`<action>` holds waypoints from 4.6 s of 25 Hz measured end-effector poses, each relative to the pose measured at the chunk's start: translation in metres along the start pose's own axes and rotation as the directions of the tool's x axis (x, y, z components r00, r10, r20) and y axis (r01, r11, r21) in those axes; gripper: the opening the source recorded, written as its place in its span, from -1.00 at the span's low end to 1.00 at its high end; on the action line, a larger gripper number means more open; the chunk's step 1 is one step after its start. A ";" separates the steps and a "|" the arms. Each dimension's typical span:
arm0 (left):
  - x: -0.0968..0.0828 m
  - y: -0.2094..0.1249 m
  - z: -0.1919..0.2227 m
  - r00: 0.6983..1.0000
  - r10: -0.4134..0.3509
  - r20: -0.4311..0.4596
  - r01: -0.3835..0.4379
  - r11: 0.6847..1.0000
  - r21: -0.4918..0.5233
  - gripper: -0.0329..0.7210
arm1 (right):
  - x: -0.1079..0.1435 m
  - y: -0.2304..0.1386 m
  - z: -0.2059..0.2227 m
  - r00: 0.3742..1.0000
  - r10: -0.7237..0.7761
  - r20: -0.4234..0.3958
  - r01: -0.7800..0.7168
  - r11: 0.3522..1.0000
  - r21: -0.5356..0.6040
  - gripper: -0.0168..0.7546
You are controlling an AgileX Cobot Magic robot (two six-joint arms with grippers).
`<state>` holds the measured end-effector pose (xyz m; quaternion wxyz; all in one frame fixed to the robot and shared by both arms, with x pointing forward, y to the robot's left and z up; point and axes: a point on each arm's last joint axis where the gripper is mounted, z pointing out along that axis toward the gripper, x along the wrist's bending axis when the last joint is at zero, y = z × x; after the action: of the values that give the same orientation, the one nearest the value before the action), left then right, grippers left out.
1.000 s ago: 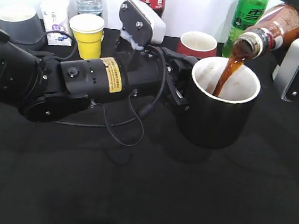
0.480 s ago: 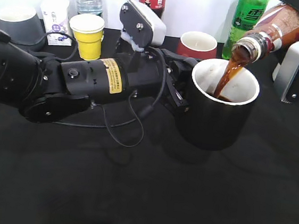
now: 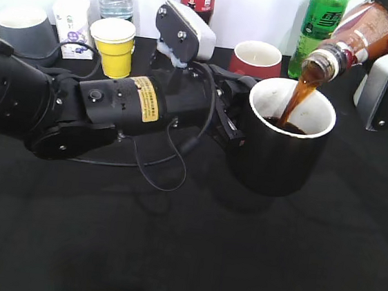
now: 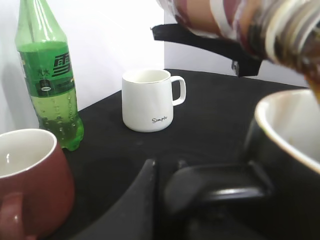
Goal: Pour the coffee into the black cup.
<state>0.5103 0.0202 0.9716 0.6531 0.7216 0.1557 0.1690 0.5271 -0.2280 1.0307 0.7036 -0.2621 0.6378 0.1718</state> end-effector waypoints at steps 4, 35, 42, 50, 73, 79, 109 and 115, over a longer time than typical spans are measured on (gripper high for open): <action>0.000 -0.001 0.000 1.000 -0.006 0.000 0.006 1.000 0.004 -0.76 | 0.000 0.000 0.000 0.999 -0.038 0.001 0.038 0.999 0.002 0.42; 0.117 -0.050 -0.125 0.860 -0.092 -0.502 0.060 0.995 -0.080 -0.76 | 0.000 0.005 0.000 -0.011 0.998 -0.055 -1.000 -0.010 0.012 0.42; 0.128 -0.098 -0.126 0.781 -0.133 -0.610 0.153 0.988 -0.020 -0.76 | 0.001 -0.004 0.000 -0.075 0.996 0.045 -0.997 -0.076 0.025 0.42; 0.135 -0.100 -0.132 0.725 -0.107 -0.680 0.123 0.992 -0.025 -0.71 | 0.001 -0.004 0.000 -0.075 0.996 0.045 -0.997 -0.077 0.026 0.42; 0.070 -0.069 -0.196 0.700 -0.122 -0.704 0.139 0.990 -0.032 0.15 | 0.093 -0.021 0.016 -0.139 0.963 0.230 -0.951 -0.195 0.238 0.42; 0.068 -0.069 -0.194 0.725 -0.112 -0.680 0.131 0.991 -0.022 0.15 | 0.132 -0.019 0.020 -0.119 0.968 0.220 -0.957 -0.171 0.235 0.42; 0.062 -0.051 -0.203 0.720 -0.103 -0.686 0.188 0.981 0.049 0.15 | 0.126 0.004 -0.029 -0.122 0.953 0.277 -0.894 -0.227 0.386 0.59; 0.047 -0.045 -0.223 0.650 -0.174 -0.740 0.435 0.883 0.174 0.15 | 0.090 0.001 -0.050 -0.084 0.934 0.348 -0.811 -0.267 0.520 0.59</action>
<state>0.4523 0.2438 0.9487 0.4285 0.6641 0.5405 0.2885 0.4978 -0.2644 0.9389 0.3166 0.5155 0.6950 0.3887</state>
